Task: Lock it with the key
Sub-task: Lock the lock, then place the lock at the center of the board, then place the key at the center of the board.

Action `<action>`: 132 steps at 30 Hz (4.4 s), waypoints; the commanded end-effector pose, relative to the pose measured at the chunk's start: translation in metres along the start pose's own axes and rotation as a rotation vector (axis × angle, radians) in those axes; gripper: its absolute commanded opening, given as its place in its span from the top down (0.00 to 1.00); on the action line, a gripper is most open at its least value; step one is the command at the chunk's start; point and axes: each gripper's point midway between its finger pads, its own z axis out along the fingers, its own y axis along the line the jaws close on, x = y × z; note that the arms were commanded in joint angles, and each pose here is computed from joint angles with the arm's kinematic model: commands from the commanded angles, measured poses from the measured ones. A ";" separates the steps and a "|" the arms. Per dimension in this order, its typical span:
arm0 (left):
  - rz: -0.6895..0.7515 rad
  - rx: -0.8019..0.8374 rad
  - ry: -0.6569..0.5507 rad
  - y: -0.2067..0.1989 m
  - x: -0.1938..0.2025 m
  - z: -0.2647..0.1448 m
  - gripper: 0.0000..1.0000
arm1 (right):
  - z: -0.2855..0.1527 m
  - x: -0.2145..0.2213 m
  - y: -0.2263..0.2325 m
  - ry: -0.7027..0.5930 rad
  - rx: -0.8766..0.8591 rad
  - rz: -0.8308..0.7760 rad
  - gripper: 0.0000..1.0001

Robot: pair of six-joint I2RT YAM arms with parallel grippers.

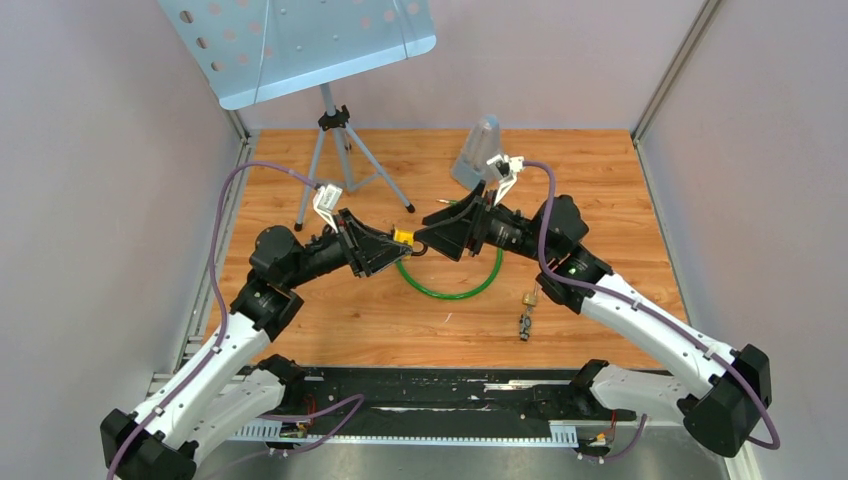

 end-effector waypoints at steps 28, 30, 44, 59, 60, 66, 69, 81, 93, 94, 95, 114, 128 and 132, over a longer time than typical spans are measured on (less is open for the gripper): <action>0.001 0.185 -0.133 -0.055 -0.045 0.000 0.59 | -0.001 0.000 0.012 -0.116 -0.146 0.114 1.00; 0.016 0.166 -0.126 -0.052 -0.044 -0.001 0.45 | -0.004 -0.005 0.014 -0.133 -0.142 0.089 1.00; 0.262 -0.022 -0.047 -0.035 -0.050 -0.009 0.28 | -0.025 -0.010 0.030 -0.069 -0.110 -0.097 1.00; 0.326 0.220 0.181 -0.075 -0.015 -0.024 0.43 | -0.048 0.000 0.064 -0.035 -0.281 -0.296 1.00; 0.324 0.237 0.188 -0.078 -0.013 -0.026 0.43 | -0.049 0.000 0.064 -0.036 -0.280 -0.299 1.00; 0.297 0.294 0.228 -0.082 -0.004 -0.026 0.51 | -0.056 0.004 0.069 -0.054 -0.320 -0.349 1.00; 0.290 0.296 0.227 -0.079 -0.004 -0.023 0.57 | -0.059 0.004 0.071 -0.071 -0.330 -0.379 1.00; 0.264 0.342 0.287 -0.073 0.007 -0.017 0.75 | -0.058 0.008 0.071 -0.059 -0.356 -0.397 1.00; 0.322 0.322 0.283 -0.065 0.011 -0.019 1.00 | -0.054 0.005 0.057 -0.070 -0.282 -0.370 1.00; 0.328 0.322 0.286 -0.064 0.011 -0.018 1.00 | -0.054 0.005 0.056 -0.073 -0.277 -0.369 1.00; 0.330 0.316 0.288 -0.062 0.012 -0.018 1.00 | -0.054 0.004 0.056 -0.074 -0.274 -0.366 1.00; 0.437 0.082 0.188 -0.027 -0.001 -0.020 1.00 | -0.079 -0.024 0.011 -0.144 -0.054 -0.412 1.00; 0.156 -0.851 0.142 0.157 0.011 -0.046 1.00 | -0.025 0.032 -0.090 0.048 0.222 -0.143 1.00; 0.089 -1.121 0.125 0.211 0.028 -0.089 1.00 | 0.009 0.073 -0.105 0.148 0.174 -0.078 1.00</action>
